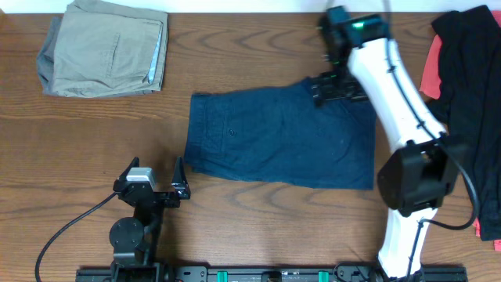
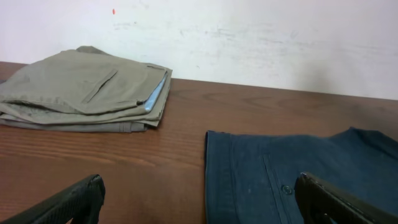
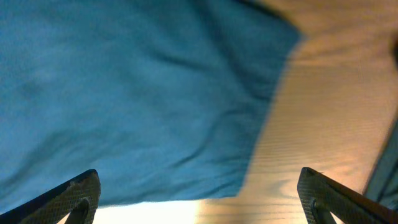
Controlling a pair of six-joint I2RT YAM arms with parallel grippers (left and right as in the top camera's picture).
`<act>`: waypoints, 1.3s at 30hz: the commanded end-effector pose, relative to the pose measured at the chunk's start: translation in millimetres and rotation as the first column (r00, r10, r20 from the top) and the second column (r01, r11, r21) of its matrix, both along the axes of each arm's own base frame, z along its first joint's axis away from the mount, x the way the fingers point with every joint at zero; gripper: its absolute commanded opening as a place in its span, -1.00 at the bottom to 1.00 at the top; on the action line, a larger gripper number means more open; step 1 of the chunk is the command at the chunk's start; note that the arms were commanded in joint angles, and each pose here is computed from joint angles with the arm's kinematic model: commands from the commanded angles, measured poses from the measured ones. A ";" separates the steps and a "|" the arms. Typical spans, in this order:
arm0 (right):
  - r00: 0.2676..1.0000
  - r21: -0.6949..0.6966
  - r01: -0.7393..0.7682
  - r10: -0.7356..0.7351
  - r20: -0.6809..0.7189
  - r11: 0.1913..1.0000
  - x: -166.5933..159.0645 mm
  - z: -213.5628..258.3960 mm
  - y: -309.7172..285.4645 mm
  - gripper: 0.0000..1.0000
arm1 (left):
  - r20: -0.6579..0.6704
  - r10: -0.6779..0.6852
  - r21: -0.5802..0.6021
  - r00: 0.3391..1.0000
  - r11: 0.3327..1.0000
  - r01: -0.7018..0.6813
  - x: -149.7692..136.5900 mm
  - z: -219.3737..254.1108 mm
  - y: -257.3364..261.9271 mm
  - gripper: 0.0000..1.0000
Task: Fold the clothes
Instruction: 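Drag the navy shorts left and lay them flat mid-table, then release the shorts and retract the right gripper to the right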
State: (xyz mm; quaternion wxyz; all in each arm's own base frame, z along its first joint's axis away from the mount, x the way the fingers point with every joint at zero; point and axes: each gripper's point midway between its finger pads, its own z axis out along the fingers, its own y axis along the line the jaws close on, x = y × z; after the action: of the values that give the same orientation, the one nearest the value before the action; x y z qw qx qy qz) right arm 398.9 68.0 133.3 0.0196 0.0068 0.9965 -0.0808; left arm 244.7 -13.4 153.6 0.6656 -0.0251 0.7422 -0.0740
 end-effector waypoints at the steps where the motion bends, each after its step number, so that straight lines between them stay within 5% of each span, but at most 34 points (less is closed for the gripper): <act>1: 0.990 0.015 0.141 -0.141 0.006 0.990 -0.5 -9.8 -34.3 0.98 | -0.047 -0.015 0.011 0.999 1.000 0.016 -0.8 -16.0 -2.0 0.96; 8: 0.971 0.115 0.229 -0.219 -0.092 0.967 -16.7 -66.9 -67.5 0.98 | -0.047 -0.015 0.011 0.999 1.000 0.016 -0.8 -16.0 -2.0 0.96; 13: 0.978 0.166 0.202 -0.191 -0.078 0.965 -15.9 -95.2 -65.5 0.77 | -0.047 -0.015 0.011 0.999 1.000 0.016 -0.8 -16.0 -2.1 0.96; 20: 0.987 0.187 0.157 -0.160 0.004 0.970 -4.7 -124.9 -63.7 0.34 | -0.047 -0.015 0.011 0.999 1.000 0.016 -0.8 -16.0 -2.0 0.96; 26: 0.984 0.187 0.152 -0.166 0.061 0.971 -0.4 -145.6 -66.9 -0.34 | -0.047 -0.015 0.011 0.999 1.000 0.016 -0.8 -16.0 -2.0 0.96; 33: 0.977 0.091 0.160 -0.171 0.131 0.983 12.6 -143.0 -86.3 -0.85 | -0.047 -0.015 0.011 0.999 1.000 0.016 -0.8 -16.0 -2.0 0.96; 39: 0.974 0.026 0.173 -0.175 0.145 0.984 15.7 -135.4 -99.0 -0.91 | -0.047 -0.015 0.011 0.999 1.000 0.016 -0.8 -16.0 -2.0 0.96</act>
State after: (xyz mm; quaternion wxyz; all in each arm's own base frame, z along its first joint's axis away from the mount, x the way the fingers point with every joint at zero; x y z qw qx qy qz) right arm 417.3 -12.4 -0.8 0.0916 0.0932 0.9910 -0.0294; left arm 244.7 -13.4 153.6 0.6656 -0.0251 0.7422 -0.0740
